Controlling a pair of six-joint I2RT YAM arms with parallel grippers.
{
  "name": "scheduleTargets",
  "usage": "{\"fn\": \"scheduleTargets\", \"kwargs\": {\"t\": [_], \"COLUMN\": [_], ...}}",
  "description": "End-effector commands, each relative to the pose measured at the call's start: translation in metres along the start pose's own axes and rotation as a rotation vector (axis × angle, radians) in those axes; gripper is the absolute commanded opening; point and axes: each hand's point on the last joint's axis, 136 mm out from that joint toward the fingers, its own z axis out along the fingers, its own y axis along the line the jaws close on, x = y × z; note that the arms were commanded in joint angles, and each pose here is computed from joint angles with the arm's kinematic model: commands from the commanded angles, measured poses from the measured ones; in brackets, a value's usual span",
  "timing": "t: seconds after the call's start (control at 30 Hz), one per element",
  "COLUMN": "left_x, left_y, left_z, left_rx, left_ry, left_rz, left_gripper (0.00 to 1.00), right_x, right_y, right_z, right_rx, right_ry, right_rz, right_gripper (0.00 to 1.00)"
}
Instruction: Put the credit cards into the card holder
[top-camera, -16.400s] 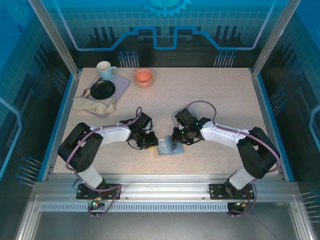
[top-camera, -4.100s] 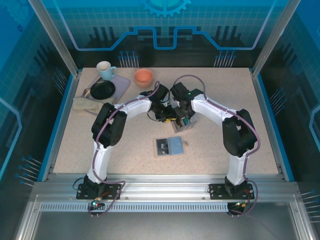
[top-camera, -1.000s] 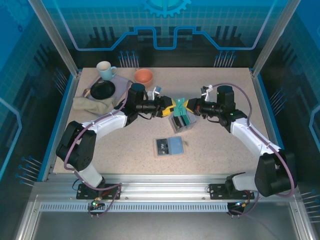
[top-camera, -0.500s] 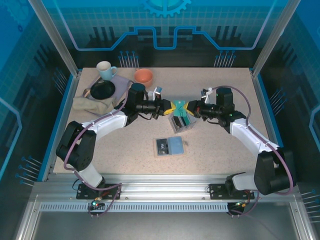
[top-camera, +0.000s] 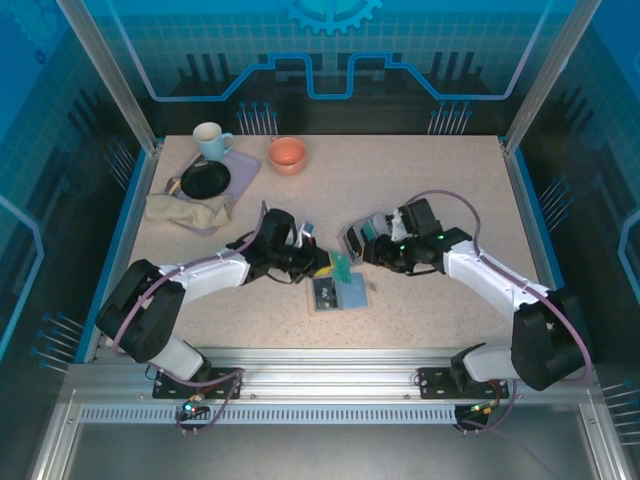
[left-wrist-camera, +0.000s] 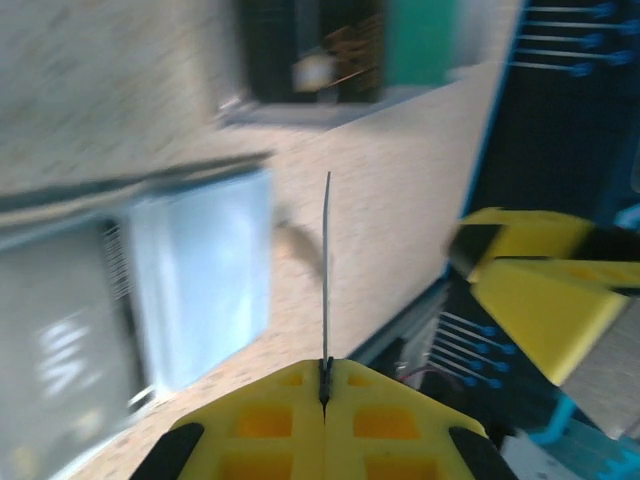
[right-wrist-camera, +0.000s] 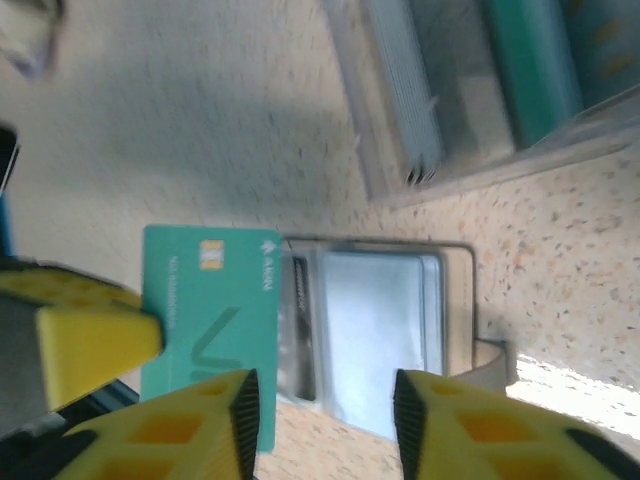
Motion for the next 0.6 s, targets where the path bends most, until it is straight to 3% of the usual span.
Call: {"fn": "scheduleTargets", "kwargs": {"t": [0.0, 0.2, 0.57], "left_x": [0.003, 0.011, 0.015], "left_y": [0.016, 0.031, 0.053], "left_z": [-0.007, 0.000, 0.015], "left_rx": [-0.063, -0.084, -0.131], "left_ry": [-0.068, -0.043, -0.022], "left_rz": [0.026, 0.014, 0.057], "left_gripper": [0.00, 0.00, 0.00], "right_x": [0.021, 0.034, 0.036], "right_y": [-0.001, 0.008, -0.033], "right_z": [0.016, 0.046, 0.070], "right_rx": [0.078, 0.127, 0.255], "right_ry": [0.061, 0.132, 0.184], "right_rz": [-0.091, -0.133, -0.110], "right_gripper": [0.24, 0.09, 0.06]}}
